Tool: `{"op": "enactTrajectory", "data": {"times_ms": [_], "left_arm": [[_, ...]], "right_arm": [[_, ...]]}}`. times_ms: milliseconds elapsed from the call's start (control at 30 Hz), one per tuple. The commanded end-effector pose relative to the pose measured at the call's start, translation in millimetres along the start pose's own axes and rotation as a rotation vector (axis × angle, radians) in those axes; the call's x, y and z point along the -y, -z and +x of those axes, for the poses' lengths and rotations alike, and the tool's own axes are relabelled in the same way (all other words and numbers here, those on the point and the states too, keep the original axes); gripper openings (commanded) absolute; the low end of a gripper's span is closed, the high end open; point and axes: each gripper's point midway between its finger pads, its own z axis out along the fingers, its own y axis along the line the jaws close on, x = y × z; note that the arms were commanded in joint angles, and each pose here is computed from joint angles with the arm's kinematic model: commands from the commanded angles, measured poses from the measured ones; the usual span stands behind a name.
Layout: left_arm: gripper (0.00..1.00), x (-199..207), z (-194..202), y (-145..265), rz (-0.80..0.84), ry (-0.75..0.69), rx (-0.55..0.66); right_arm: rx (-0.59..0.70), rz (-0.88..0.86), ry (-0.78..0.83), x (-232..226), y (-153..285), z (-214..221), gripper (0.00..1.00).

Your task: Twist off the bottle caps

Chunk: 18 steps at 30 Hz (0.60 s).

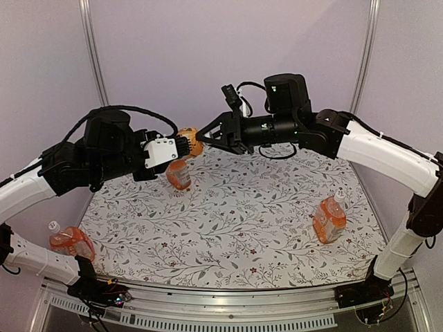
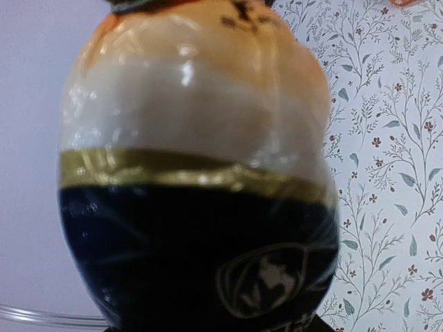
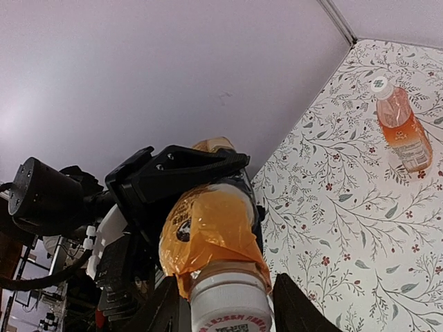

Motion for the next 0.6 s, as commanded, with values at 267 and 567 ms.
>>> {"op": "enactTrajectory", "data": {"times_ms": [267, 567], "left_arm": [[0.29, 4.5, -6.6, 3.7, 0.004, -0.02, 0.033], [0.29, 4.8, -6.2, 3.2, 0.005, -0.022, 0.032]], "right_arm": [[0.045, 0.012, 0.001, 4.9, 28.1, -2.7, 0.55], [0.016, -0.015, -0.004, 1.8, 24.6, 1.8, 0.5]]}}
